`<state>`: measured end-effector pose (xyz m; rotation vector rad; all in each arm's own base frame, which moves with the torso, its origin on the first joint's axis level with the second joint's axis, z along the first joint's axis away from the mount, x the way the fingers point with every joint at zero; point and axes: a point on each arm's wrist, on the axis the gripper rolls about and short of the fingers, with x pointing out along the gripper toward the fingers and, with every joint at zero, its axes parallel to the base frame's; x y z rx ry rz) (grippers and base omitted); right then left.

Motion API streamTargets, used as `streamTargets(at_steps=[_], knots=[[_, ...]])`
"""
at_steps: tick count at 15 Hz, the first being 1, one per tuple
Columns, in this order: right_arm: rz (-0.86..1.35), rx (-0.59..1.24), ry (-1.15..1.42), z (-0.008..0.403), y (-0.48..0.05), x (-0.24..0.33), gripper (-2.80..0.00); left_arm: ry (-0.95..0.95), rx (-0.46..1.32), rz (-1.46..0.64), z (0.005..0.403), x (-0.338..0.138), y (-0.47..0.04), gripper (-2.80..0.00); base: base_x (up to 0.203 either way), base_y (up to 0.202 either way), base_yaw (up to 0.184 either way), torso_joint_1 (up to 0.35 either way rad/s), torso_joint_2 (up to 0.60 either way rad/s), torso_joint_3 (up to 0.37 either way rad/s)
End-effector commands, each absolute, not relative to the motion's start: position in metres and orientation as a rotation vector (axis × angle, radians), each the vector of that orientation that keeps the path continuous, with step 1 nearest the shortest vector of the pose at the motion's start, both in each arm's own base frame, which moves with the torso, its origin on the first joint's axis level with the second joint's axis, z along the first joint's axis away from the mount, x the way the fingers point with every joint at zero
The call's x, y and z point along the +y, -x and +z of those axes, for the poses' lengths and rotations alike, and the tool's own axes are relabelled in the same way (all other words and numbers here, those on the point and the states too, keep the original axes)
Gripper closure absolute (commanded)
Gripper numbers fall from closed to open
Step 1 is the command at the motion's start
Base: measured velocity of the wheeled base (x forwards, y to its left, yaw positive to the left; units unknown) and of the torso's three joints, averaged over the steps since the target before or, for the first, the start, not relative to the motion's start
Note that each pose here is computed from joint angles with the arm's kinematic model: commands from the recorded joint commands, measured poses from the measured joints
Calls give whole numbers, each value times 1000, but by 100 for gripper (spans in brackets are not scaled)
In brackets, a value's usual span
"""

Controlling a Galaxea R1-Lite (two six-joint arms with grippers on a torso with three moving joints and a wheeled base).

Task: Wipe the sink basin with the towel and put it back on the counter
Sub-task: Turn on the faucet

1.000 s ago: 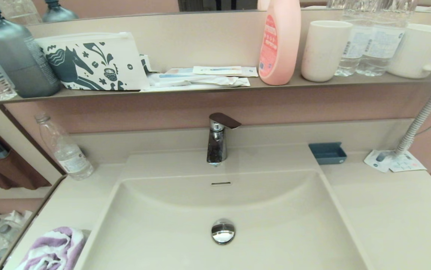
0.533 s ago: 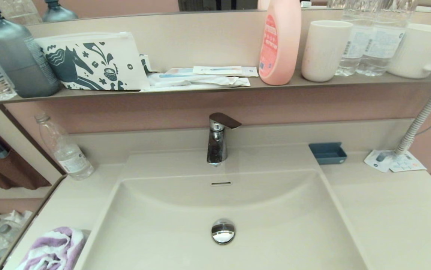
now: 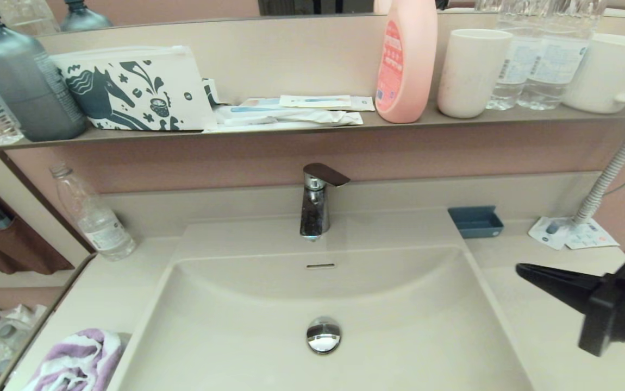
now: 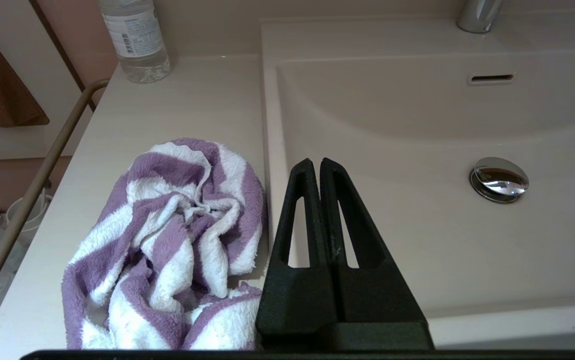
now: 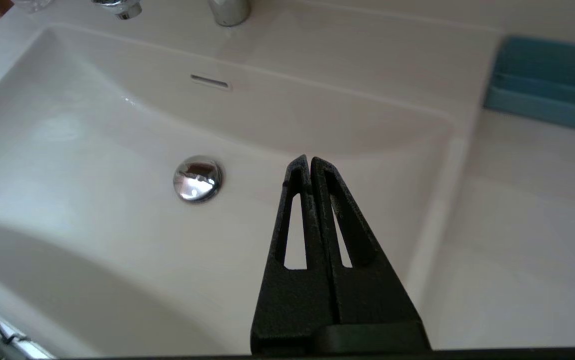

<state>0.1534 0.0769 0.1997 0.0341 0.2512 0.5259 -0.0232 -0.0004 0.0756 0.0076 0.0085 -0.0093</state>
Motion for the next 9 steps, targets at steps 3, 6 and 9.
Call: streamTargets(at_steps=[3,6,9], knots=[[552,288,24,154,-225,154,0,-8,8,-9,76,0,23,0,0,0,0,0,0,0],[537,158,32,139,-252,211,0,-8,8,-9,76,0,23,0,0,0,0,0,0,0],[520,22,50,145,-270,246,0,-8,8,-9,76,0,23,0,0,0,0,0,0,0]])
